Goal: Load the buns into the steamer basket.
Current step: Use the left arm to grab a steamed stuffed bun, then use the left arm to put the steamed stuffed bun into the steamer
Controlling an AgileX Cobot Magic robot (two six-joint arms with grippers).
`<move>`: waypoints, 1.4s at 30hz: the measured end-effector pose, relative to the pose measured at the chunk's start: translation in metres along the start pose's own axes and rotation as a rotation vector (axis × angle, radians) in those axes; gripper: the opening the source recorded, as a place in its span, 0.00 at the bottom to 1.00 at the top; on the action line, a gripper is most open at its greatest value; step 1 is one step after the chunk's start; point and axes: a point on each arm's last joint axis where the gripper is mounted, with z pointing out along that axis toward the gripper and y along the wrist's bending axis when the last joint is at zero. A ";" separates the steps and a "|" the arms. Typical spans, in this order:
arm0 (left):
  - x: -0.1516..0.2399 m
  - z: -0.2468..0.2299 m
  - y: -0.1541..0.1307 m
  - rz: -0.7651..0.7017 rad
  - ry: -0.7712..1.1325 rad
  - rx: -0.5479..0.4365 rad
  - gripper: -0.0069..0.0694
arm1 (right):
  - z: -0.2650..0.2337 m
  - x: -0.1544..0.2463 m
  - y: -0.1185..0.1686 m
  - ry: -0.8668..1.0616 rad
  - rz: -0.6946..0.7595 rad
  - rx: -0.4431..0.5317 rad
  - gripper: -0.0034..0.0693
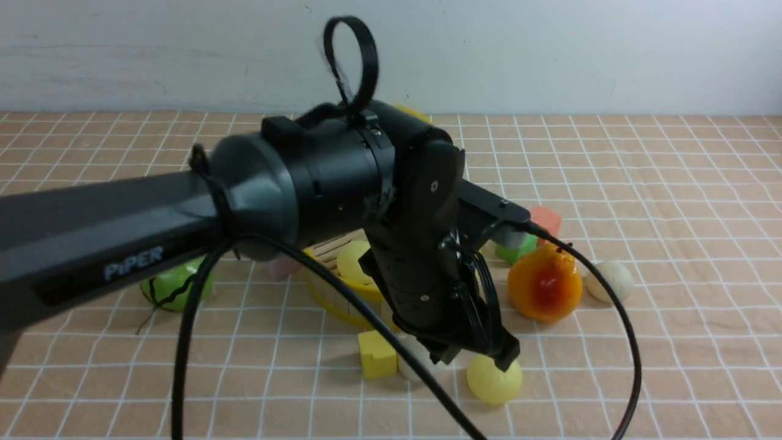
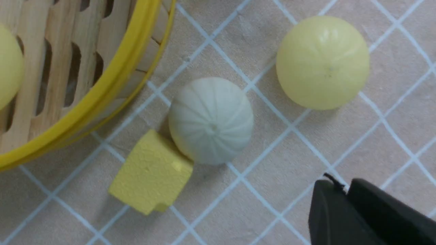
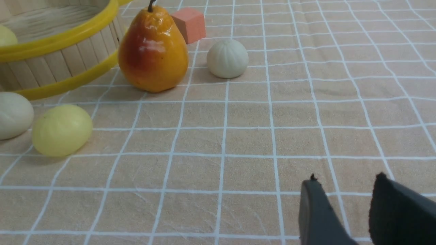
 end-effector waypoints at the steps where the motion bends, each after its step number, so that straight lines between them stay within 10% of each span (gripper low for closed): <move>1: -0.001 0.007 0.003 0.001 0.002 -0.011 0.26 | 0.000 0.000 0.000 0.000 0.000 0.000 0.38; 8: -0.006 0.028 0.017 -0.016 -0.024 -0.042 0.47 | 0.000 0.000 0.000 0.000 0.000 0.000 0.38; 21: -0.006 0.057 0.025 0.018 -0.012 -0.098 0.46 | 0.000 0.000 0.000 0.000 0.000 0.000 0.38; 30: -0.006 0.058 0.025 0.018 -0.013 -0.098 0.10 | 0.000 0.000 0.000 0.000 0.000 0.000 0.38; 42: -0.016 -0.011 0.017 0.004 -0.108 -0.077 0.07 | 0.000 0.000 0.000 0.000 0.000 0.000 0.38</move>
